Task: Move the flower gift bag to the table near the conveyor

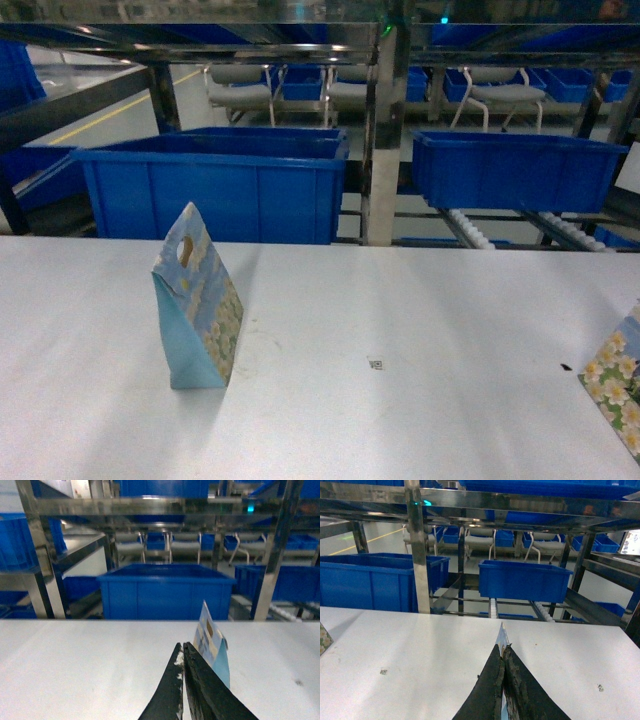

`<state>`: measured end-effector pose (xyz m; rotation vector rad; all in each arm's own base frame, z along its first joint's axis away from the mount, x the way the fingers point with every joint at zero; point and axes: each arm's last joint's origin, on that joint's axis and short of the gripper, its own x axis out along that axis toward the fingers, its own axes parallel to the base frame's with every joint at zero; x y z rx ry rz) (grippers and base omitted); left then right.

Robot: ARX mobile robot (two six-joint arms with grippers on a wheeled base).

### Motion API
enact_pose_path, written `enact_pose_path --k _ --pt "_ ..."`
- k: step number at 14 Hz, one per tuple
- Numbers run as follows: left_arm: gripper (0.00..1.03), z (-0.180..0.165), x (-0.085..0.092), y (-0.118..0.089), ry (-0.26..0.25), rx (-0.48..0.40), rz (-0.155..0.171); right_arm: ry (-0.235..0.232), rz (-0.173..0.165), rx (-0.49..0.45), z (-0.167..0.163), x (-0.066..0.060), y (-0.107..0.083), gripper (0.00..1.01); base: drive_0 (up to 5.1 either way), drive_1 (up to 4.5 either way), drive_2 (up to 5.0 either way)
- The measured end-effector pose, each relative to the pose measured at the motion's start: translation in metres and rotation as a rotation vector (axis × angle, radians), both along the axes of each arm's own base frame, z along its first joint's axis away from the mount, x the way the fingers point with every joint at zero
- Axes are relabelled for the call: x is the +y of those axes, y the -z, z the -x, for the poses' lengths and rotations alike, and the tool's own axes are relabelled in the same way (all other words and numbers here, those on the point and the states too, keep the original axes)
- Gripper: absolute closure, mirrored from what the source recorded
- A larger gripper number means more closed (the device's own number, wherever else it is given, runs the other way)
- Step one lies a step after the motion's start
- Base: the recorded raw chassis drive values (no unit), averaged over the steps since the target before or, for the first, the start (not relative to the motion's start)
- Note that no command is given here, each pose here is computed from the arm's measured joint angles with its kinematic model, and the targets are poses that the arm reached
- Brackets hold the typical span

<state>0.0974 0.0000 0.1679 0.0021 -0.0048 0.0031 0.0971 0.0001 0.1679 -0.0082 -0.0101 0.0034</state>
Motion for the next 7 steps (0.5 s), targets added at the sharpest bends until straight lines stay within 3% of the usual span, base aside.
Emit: enact_pose_path --k 7 --pt "1.01 0.0 -0.0001 0.0004 0.003 0.004 0.0 0.001 0.0 0.005 0.0 0.0 0.0004 0.99 0.0 0.0 0.0"
